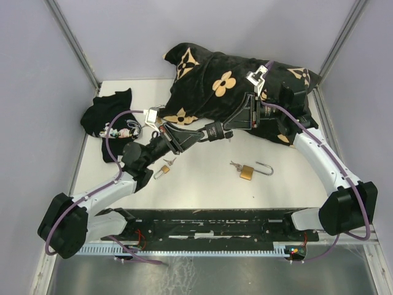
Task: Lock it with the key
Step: Lock the lock.
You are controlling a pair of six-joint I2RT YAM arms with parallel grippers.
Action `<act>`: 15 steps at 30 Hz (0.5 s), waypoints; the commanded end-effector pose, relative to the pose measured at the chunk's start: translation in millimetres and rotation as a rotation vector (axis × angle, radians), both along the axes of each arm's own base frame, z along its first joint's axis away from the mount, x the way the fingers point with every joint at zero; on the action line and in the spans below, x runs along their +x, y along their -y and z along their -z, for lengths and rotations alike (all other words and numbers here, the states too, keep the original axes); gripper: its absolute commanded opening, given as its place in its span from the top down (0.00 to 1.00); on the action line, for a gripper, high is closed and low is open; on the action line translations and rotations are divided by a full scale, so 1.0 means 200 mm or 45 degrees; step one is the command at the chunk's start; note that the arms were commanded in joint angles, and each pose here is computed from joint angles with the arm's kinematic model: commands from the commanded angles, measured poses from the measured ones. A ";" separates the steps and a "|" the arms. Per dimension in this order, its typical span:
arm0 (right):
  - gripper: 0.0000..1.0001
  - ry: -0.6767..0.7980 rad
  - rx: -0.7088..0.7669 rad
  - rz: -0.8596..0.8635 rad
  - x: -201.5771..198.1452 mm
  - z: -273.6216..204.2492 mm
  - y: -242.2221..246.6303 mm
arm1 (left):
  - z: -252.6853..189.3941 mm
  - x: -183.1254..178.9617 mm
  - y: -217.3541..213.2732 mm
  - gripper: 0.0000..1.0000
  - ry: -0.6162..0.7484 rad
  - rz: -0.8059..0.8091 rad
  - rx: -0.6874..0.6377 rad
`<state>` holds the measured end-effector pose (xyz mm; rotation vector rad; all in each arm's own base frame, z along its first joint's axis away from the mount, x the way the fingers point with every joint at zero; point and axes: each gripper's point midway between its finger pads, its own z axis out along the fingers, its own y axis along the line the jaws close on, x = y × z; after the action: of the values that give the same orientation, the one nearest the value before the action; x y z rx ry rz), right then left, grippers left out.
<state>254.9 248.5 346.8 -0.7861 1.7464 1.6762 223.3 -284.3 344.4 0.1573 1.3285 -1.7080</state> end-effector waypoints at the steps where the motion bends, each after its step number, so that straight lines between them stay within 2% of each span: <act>1: 0.69 0.092 0.040 -0.002 0.00 -0.12 0.00 | -0.23 -0.08 -0.05 0.97 0.162 0.044 -0.156; 4: 0.96 0.095 0.041 -0.032 -0.02 -0.12 0.00 | -0.23 -0.08 -0.05 0.97 0.164 0.034 -0.159; 15: 0.98 0.160 -0.015 0.028 0.03 -0.02 0.12 | -0.18 0.02 -0.34 0.97 0.113 -0.107 -0.186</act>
<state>261.3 237.9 342.0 -0.7892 1.7393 1.6383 235.2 -258.5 328.4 0.1264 1.3697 -1.6899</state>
